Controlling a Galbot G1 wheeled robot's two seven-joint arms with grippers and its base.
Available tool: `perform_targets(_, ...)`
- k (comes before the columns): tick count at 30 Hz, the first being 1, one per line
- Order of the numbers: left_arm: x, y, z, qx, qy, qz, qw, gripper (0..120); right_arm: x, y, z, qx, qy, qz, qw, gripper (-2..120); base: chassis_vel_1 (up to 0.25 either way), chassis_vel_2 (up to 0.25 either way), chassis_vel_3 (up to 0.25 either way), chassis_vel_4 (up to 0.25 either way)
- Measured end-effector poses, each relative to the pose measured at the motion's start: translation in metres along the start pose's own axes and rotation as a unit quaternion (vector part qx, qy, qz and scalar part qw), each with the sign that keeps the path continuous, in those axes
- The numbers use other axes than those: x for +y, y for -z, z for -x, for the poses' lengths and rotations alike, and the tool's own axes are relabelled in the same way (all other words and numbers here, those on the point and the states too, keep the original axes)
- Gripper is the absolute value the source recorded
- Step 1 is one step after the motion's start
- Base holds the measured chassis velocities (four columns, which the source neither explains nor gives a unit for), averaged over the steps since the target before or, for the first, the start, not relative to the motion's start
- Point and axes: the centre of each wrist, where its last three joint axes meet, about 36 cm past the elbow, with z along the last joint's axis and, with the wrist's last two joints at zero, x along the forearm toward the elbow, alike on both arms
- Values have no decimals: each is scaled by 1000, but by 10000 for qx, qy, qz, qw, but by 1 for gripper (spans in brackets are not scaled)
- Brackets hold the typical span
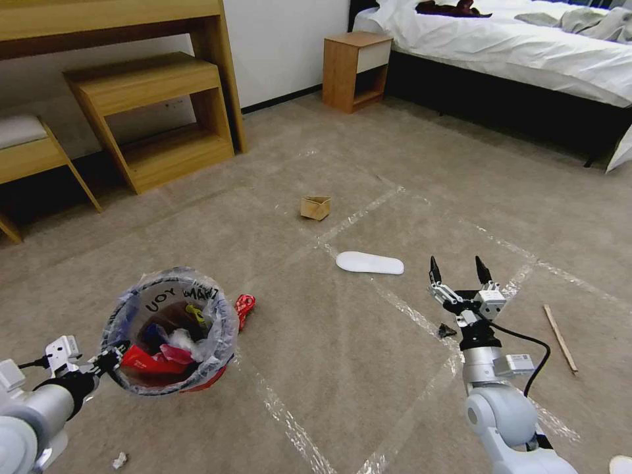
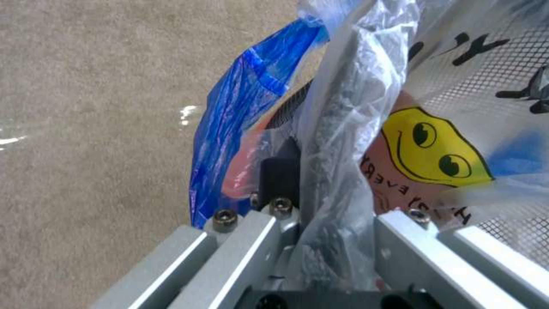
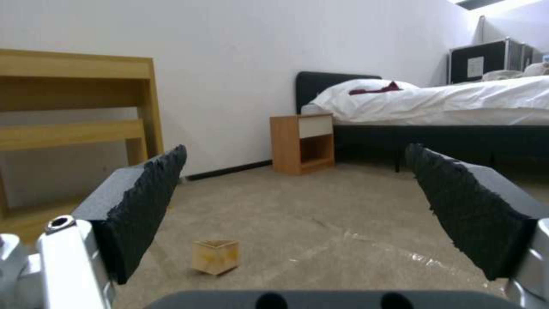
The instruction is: Pick up the trash bin and place the garbage on the floor into it.
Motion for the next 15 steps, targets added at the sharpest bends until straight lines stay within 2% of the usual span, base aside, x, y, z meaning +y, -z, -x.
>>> perform_targets(15, -3, 0, -6, -9, -11, 50, 10000, 0, -1, 3, 0, -14, 21, -25, 10000, 97, -23, 26, 21, -23)
